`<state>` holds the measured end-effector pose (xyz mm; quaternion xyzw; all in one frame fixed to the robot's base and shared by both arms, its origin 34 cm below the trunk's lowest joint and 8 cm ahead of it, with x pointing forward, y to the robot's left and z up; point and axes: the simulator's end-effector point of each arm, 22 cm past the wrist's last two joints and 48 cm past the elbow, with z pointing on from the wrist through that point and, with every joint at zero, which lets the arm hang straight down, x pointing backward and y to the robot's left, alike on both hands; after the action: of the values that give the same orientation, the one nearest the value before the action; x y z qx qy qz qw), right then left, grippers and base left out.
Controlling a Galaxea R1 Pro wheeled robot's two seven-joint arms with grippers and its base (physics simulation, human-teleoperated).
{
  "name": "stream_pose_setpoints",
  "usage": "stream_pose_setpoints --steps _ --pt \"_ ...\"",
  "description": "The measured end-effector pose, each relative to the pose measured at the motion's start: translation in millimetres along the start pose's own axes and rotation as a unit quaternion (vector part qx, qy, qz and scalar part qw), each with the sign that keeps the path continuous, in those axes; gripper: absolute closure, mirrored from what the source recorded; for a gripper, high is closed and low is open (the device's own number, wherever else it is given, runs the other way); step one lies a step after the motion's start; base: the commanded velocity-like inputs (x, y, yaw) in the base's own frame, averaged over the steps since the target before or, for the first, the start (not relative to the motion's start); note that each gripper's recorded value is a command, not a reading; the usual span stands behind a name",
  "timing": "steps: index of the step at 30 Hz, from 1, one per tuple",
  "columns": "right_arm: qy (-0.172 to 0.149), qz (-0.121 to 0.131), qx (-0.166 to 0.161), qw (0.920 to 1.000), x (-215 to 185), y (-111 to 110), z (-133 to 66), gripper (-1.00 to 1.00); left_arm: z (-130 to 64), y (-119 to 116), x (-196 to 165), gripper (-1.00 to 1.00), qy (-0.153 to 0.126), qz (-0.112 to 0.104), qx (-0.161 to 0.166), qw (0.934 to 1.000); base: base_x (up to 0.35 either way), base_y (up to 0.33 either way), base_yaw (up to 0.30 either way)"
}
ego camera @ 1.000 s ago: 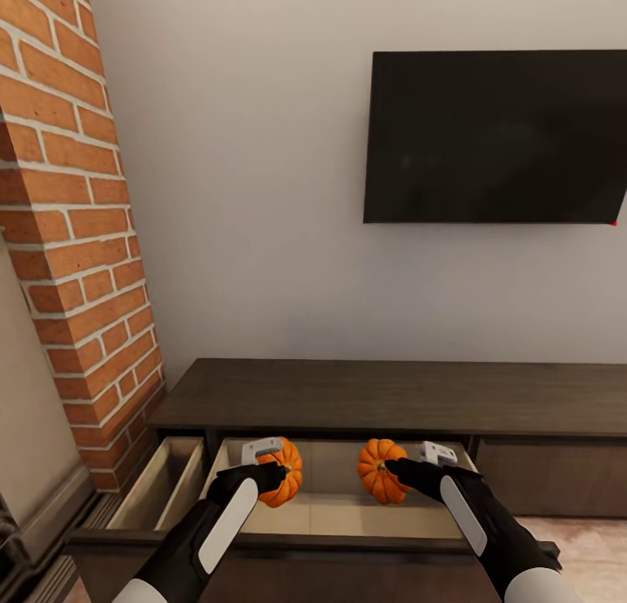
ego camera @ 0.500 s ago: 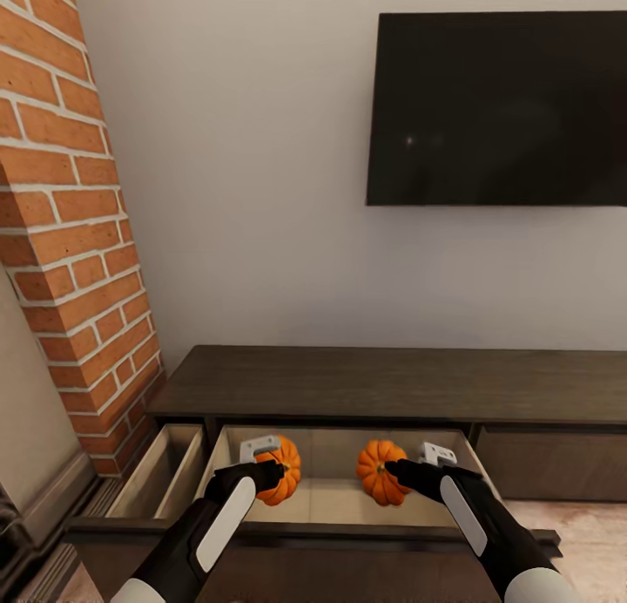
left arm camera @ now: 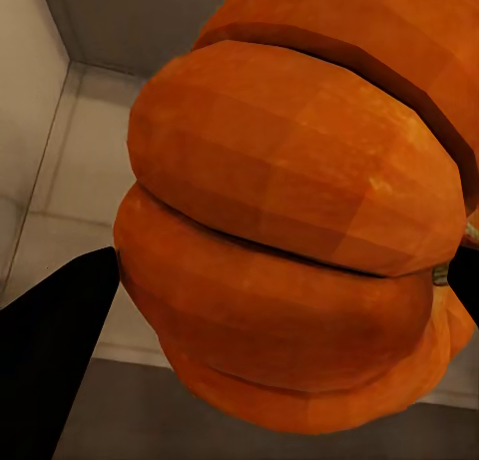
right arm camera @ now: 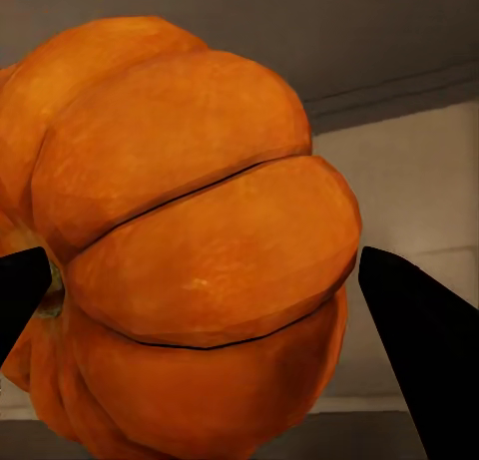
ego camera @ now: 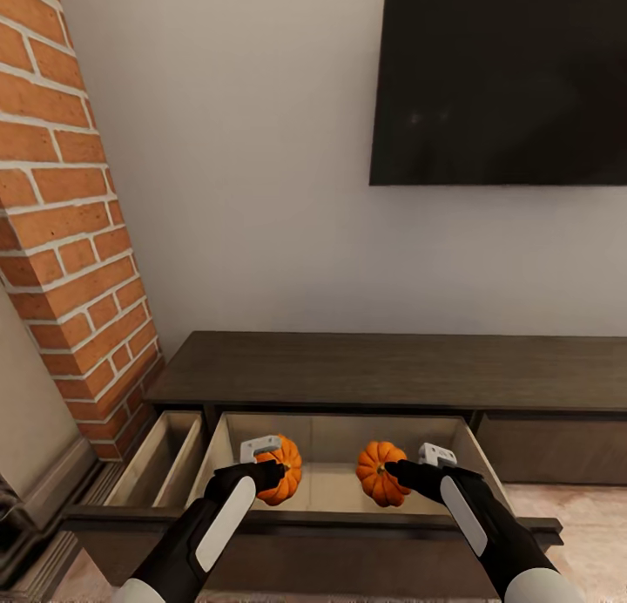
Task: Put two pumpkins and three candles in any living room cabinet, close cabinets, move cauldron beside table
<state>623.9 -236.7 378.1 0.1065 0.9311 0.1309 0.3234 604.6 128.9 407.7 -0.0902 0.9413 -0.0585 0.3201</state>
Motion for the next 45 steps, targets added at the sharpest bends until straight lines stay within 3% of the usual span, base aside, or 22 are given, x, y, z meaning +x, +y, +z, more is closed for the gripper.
stream_pose_setpoints --steps 21,28,32,45 --pt "0.008 0.002 0.003 1.0 7 -4 5.7 1.0 6.0 2 6 1.0 0.007 0.0 -0.002 1.0 0.0 0.0 0.0" --pt "-0.001 0.001 0.044 0.999 4 -22 5.5 1.0 5.7 1 7 1.0 0.007 0.001 -0.002 1.0 0.0 0.0 0.0" --pt "-0.025 0.003 0.055 0.9982 -6 -28 4.9 1.0 5.5 0 6 1.0 0.006 0.003 -0.001 1.0 0.0 0.0 0.0" --pt "-0.031 0.005 0.058 0.9978 -8 -29 4.5 1.0 5.2 -1 6 1.0 0.005 0.006 -0.002 1.0 0.081 0.0 0.0"
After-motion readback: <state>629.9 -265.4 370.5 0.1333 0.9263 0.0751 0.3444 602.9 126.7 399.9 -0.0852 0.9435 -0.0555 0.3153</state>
